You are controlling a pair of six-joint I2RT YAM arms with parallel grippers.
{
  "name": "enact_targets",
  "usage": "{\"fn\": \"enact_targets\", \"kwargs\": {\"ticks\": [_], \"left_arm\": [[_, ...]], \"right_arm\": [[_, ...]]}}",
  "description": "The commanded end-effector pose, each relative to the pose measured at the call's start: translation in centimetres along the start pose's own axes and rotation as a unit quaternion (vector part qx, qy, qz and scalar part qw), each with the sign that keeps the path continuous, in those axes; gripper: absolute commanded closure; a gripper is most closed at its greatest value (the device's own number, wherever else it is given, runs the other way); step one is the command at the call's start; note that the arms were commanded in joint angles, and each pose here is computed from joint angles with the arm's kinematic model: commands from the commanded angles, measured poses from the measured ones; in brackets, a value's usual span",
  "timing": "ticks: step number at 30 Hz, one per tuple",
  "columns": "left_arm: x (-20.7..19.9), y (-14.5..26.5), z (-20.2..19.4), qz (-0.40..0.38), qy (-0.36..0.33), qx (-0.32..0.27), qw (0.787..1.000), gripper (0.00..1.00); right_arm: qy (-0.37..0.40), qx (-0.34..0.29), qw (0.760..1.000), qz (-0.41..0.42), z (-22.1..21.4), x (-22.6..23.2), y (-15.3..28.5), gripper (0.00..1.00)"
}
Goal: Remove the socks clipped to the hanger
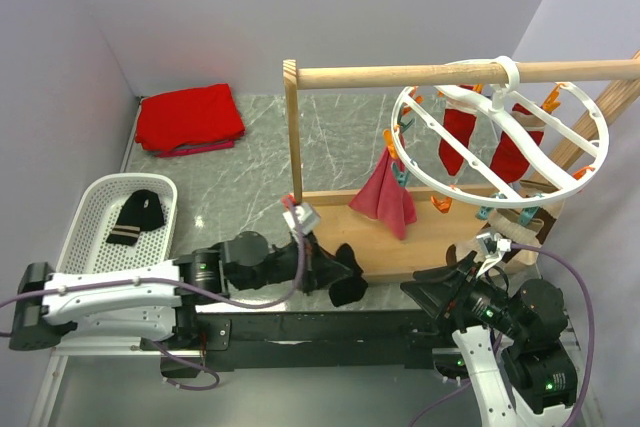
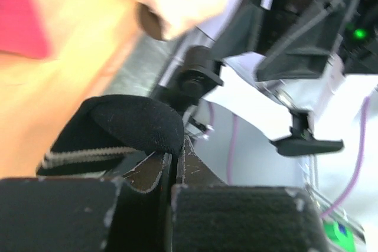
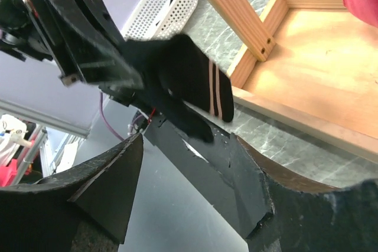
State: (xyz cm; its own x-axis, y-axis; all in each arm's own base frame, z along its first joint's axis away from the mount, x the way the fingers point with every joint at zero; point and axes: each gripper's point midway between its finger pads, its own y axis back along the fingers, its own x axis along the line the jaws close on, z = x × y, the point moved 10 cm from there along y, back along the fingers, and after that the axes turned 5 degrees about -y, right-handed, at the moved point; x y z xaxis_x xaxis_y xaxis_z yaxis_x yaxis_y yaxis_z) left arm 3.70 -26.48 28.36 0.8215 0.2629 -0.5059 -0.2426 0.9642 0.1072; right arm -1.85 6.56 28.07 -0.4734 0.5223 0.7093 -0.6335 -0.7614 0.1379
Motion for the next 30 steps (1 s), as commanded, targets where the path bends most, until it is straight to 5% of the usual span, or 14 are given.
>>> {"fn": "enact_targets", "kwargs": {"ticks": [1, 12, 16, 21, 26, 30], "left_arm": [[3.3, 2.7, 0.5, 0.124, 0.013, -0.026, 0.992, 0.99], [8.3, 7.3, 2.5, 0.264, 0.042, -0.09, 0.959, 0.99], [10.2, 7.4, 3.6, 0.346, 0.054, -0.1, 0.932, 0.99], [14.2, 9.2, 5.3, 0.498, 0.131, -0.141, 0.846, 0.99], [15.6, 11.0, 7.1, 0.538, 0.173, -0.191, 0.802, 0.99], [16.1, 14.6, 8.1, 0.644, 0.198, -0.237, 0.7, 0.91]], "right_arm": [[0.014, -0.002, 1.0, -0.005, 0.6, -0.1, -0.3, 0.32], [0.011, 0.001, 1.0, -0.013, 0.8, -0.7, -0.9, 0.31], [0.009, 0.002, 1.0, -0.013, 0.8, -0.8, -1.0, 0.31], [0.01, 0.0, 1.0, -0.016, 0.8, -0.8, -0.9, 0.31], [0.014, 0.001, 1.0, -0.02, 0.8, -0.6, -0.7, 0.31], [0.017, 0.0, 1.0, -0.026, 0.7, -0.6, -0.5, 0.31]]}}
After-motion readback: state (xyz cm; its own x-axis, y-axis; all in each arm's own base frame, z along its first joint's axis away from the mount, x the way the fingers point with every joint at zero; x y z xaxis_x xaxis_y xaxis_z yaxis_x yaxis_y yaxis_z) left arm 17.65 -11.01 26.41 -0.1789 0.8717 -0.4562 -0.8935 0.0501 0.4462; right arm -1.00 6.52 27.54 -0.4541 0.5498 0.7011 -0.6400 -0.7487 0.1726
